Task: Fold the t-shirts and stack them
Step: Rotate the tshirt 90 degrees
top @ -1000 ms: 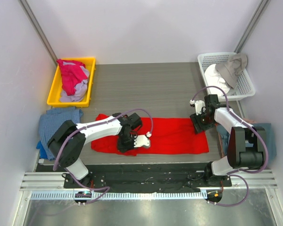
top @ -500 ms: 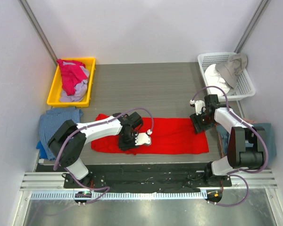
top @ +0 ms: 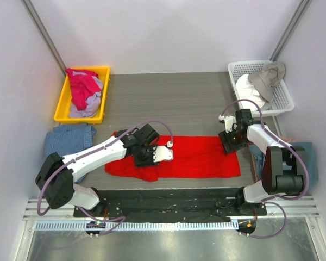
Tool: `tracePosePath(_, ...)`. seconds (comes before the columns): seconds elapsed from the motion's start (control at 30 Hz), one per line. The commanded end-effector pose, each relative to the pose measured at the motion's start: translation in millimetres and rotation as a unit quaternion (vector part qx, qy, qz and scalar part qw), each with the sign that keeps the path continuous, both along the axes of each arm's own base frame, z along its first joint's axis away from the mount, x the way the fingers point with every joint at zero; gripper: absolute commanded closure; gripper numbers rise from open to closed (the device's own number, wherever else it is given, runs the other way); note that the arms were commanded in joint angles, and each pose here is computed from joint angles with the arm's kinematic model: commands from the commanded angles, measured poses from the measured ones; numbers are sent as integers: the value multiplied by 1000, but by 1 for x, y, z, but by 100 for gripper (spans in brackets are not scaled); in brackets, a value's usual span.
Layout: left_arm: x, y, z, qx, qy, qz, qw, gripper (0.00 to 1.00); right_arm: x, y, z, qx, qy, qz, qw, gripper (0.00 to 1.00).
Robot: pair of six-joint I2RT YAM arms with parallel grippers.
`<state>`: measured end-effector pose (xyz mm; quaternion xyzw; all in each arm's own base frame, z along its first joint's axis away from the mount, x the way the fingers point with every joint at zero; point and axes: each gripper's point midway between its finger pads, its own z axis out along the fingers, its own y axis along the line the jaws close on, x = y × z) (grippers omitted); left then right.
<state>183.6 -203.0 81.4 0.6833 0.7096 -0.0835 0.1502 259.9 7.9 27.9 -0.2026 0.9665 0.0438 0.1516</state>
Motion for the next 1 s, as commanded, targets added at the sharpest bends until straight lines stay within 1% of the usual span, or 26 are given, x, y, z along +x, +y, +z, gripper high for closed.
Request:
tracePosePath(0.0,17,-2,3,-3,-41,16,999,57,14,4,11,8,-23,8,1000,40)
tracePosePath(0.1,24,7,-9,15,-53,21,998,57,16,4,15,7,-28,8,1000,40)
tracePosePath(0.23,48,19,-16,15,-73,60,995,57,19,5,19,9,-34,11,999,39)
tracePosePath(0.3,56,23,-17,13,-78,76,994,55,20,7,23,11,-36,15,999,37)
tracePosePath(0.4,70,30,-21,13,-81,96,992,54,26,7,30,13,-48,16,999,32)
tracePosePath(0.43,76,34,-21,11,-84,109,990,53,27,7,32,12,-51,17,998,29)
tracePosePath(0.47,81,40,-27,27,-88,116,989,53,28,17,34,14,-52,33,998,27)
tracePosePath(0.5,87,44,-28,27,-89,126,988,53,31,19,37,14,-56,35,998,26)
tracePosePath(0.73,107,52,-53,45,-76,149,985,54,38,34,40,11,-56,56,997,25)
tracePosePath(0.97,125,60,-69,56,-70,172,981,57,35,34,31,7,-45,58,997,25)
